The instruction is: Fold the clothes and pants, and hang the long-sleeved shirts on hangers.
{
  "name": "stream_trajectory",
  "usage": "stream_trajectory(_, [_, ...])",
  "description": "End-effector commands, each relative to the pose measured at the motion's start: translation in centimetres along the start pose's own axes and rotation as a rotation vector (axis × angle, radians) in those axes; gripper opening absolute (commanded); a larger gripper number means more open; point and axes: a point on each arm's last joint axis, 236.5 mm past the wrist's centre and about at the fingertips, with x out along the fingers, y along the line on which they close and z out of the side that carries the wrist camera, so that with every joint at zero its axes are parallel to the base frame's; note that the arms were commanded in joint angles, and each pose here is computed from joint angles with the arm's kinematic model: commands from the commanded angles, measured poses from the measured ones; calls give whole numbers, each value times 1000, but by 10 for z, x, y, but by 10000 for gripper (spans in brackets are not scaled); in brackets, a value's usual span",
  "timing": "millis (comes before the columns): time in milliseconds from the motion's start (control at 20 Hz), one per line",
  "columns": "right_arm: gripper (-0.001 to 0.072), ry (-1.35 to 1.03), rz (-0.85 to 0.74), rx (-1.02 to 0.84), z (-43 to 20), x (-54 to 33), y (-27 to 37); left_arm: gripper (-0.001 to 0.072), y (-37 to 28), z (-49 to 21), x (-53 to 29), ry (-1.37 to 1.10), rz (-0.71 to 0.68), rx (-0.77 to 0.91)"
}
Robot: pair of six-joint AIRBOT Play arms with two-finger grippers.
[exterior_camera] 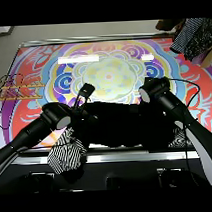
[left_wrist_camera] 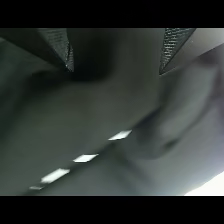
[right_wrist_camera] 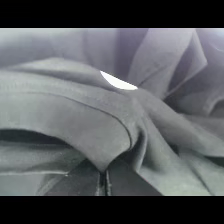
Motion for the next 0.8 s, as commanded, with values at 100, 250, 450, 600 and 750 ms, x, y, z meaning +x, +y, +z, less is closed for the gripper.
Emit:
stream_trajectory(100, [24, 40, 44, -5, -13, -7, 6, 599, -52, 14, 20, -115, -80, 135])
stream_trajectory(250, [24, 50, 54, -2, -15, -7, 9, 598, -51, 3, 42, -65, -69, 146])
stream_trajectory(450, [24, 80, 83, 0, -22, -8, 16, 598, -48, 11, 67, -97, -58, 156])
stream_trajectory(600, [24, 99, 104, 4, -27, -9, 20, 572, -42, 14, 78, -107, -53, 139])
stream_trajectory(750, [24, 99, 119, 20, -28, -13, 22, 27, -29, 14, 81, -95, -37, 113])
